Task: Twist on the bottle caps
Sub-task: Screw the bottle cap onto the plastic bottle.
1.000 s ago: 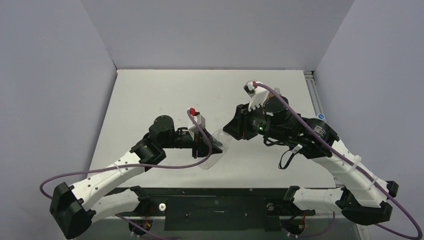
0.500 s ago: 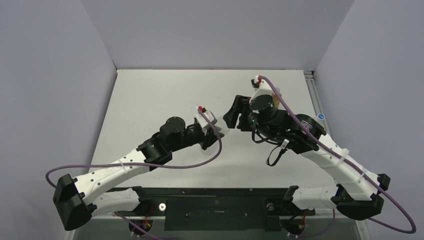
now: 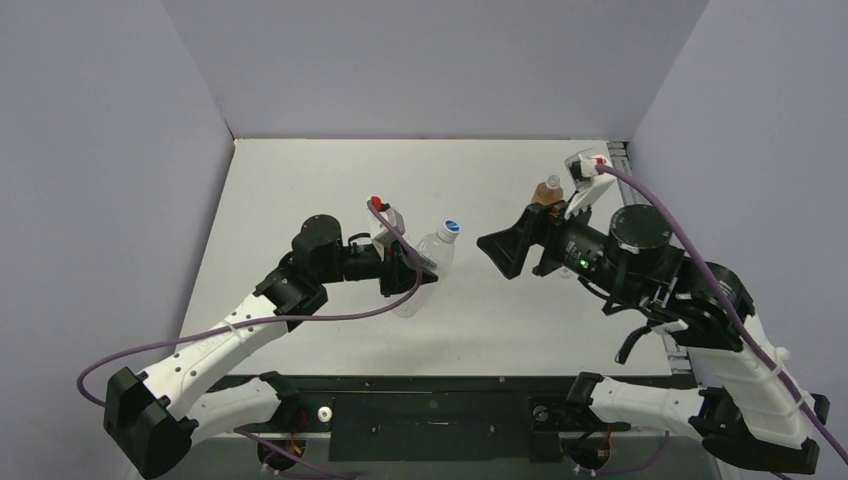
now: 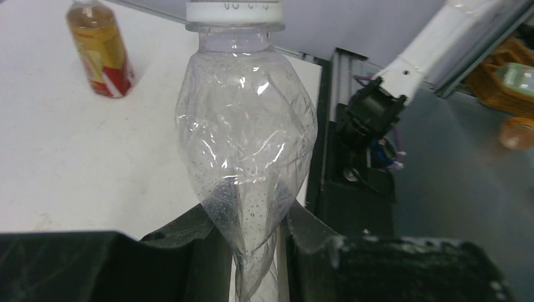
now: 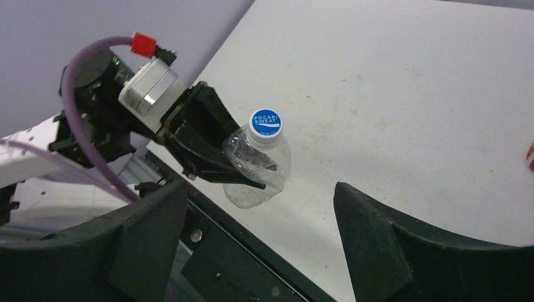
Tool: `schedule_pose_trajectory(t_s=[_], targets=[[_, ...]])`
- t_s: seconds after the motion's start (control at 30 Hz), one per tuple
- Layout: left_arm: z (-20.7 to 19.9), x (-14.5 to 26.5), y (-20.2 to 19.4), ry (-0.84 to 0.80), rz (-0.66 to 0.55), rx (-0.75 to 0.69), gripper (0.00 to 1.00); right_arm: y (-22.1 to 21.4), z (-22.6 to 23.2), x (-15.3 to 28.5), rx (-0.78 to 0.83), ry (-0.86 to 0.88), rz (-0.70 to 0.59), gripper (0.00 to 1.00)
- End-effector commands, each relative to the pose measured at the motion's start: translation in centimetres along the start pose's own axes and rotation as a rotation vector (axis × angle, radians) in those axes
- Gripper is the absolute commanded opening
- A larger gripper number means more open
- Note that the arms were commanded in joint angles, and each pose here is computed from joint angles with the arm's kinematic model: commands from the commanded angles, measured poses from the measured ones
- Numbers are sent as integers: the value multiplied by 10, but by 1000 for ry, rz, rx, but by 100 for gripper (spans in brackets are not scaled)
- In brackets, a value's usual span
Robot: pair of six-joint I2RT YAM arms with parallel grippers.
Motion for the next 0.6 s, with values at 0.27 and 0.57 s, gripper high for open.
schedule_pose_trajectory(t_s=[0.27, 0.57], targets=[[-64, 21, 10, -579, 105, 135, 0, -13, 31, 15, 189, 435, -58, 79], [-68, 25, 4, -616, 140, 167, 0, -14, 38, 5, 214, 483, -26, 70]])
Point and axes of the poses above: each gripper's point midway between its finger pads, its own x axis back along the fingers, its own z axis along the line the jaws close on, y = z × x, the point moved 7 cm from there along x, back along the fingers, and after that the axes turned 15 degrees about x, right-handed, at the moved point
